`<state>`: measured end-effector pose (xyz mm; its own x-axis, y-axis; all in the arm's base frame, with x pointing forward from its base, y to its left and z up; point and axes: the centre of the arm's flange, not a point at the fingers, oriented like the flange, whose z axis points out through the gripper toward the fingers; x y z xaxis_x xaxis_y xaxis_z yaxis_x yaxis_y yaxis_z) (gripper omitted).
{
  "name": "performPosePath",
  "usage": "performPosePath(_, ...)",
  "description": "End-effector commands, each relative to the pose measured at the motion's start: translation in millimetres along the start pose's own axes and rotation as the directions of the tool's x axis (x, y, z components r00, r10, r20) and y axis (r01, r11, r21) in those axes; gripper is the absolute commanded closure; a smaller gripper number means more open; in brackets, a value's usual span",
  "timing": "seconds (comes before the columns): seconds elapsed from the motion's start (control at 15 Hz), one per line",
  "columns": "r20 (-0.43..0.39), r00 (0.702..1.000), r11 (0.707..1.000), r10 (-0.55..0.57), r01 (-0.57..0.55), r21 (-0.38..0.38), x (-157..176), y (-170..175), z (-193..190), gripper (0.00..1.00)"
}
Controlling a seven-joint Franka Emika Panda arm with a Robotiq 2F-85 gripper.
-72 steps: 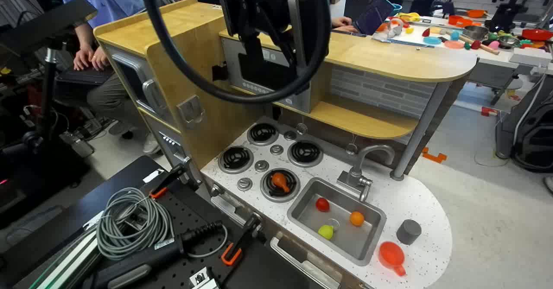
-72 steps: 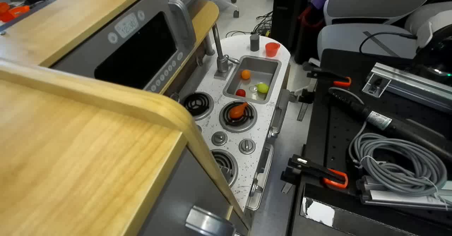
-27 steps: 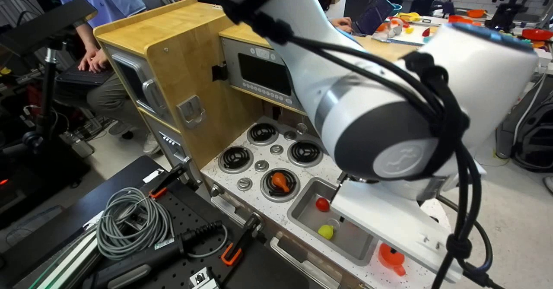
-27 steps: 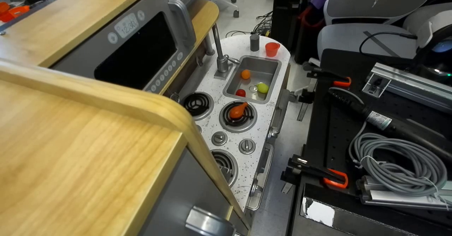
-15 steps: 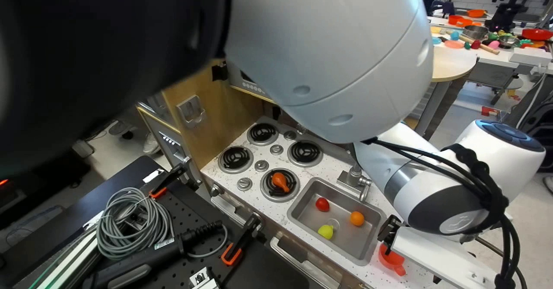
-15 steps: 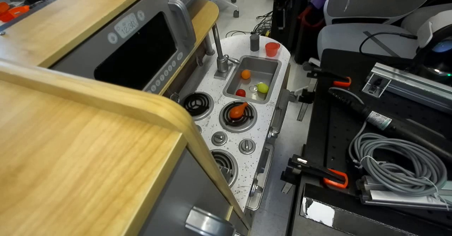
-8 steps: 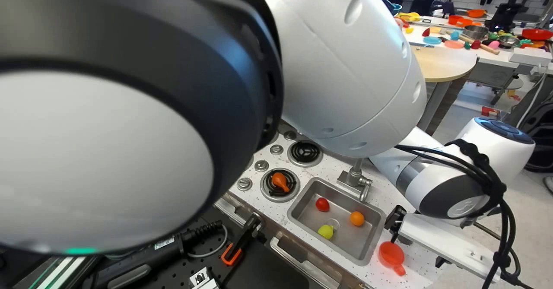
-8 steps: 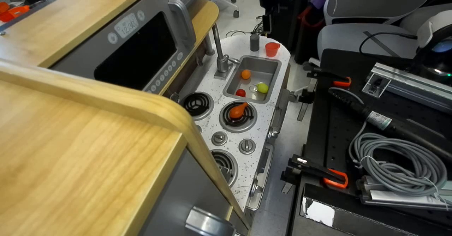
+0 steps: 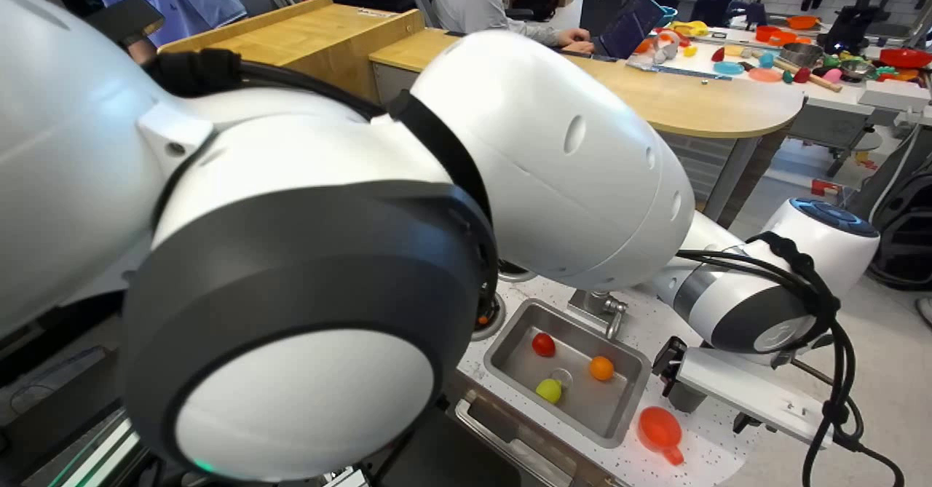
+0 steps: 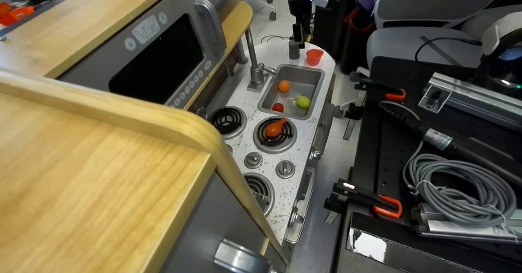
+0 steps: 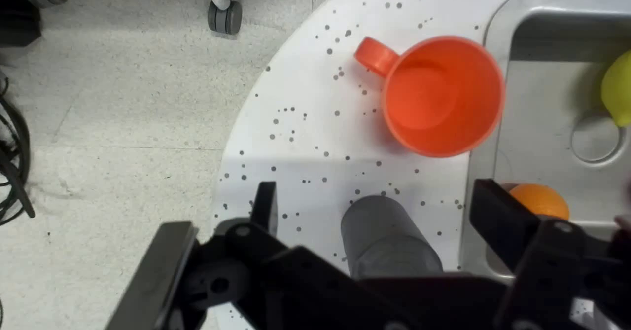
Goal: Pick the grey bottle and put it in the orange cup
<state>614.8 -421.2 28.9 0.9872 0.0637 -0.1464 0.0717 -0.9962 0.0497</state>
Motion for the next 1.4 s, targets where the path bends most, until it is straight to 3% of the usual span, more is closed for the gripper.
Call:
performPosePath(0.0,-0.022,1.000,1.000,-0.013,0.013,-0.007,40.9,14.0,9.8,0.00)
performPosePath(0.4,-0.045,0.998,0.999,-0.040,0.040,0.003,55.1,0.0,20.8,0.00)
performPosePath(0.47,-0.046,0.998,0.999,-0.043,0.043,0.002,57.7,-2.5,22.0,0.23)
performPosePath(0.6,-0.049,0.997,0.999,-0.053,0.053,-0.003,61.5,-6.7,24.2,0.35)
performPosePath(0.93,-0.058,0.996,0.997,-0.065,0.063,-0.035,59.9,-10.3,19.6,0.75)
performPosePath(1.2,-0.074,0.995,0.994,-0.073,0.067,-0.081,37.7,-7.2,-8.5,0.86)
performPosePath(1.33,-0.082,0.994,0.994,-0.073,0.066,-0.091,23.9,-9.2,-24.5,0.86)
